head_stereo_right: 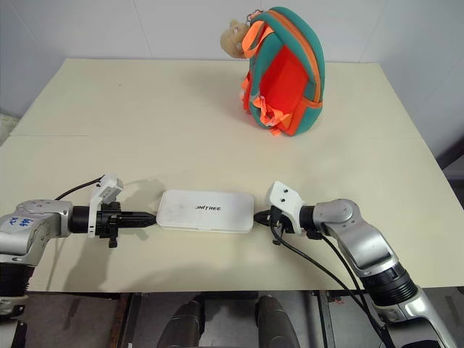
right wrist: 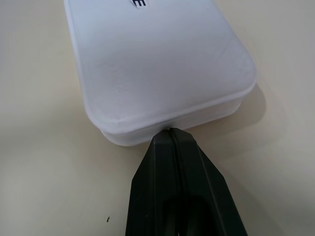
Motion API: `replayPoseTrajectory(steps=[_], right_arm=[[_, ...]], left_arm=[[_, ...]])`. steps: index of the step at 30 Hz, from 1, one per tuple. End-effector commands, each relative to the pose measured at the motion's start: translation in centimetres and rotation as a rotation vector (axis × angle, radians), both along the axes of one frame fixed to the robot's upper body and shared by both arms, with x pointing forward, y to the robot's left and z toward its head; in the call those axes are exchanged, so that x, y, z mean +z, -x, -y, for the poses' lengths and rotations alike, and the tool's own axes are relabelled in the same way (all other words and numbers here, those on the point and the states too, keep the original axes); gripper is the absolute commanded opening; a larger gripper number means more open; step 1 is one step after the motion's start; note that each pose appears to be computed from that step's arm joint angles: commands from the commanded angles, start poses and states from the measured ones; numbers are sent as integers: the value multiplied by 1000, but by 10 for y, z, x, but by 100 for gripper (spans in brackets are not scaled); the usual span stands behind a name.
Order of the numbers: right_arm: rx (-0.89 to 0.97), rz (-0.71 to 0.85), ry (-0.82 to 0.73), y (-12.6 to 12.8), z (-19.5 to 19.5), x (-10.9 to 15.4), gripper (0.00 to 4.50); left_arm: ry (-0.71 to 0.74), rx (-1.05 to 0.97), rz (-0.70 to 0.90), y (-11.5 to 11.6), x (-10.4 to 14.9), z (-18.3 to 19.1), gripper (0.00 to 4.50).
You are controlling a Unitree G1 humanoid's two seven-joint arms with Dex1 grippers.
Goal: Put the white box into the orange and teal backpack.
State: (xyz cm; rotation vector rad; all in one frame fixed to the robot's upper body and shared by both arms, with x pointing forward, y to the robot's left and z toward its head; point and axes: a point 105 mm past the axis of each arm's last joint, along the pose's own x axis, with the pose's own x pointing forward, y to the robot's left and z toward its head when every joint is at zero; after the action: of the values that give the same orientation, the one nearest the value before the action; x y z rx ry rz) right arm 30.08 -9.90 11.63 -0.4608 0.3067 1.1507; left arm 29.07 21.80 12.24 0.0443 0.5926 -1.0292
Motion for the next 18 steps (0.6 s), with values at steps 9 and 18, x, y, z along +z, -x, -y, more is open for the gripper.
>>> replayPoseTrajectory(steps=[9,18], right_arm=[[23,39,-8,11,6,8,0],[-36,81,17,-1,25,12,0]], left_arm=[[-15,48,138,-5,24,-22,2],[-23,110,162,-6,29,-33,2]])
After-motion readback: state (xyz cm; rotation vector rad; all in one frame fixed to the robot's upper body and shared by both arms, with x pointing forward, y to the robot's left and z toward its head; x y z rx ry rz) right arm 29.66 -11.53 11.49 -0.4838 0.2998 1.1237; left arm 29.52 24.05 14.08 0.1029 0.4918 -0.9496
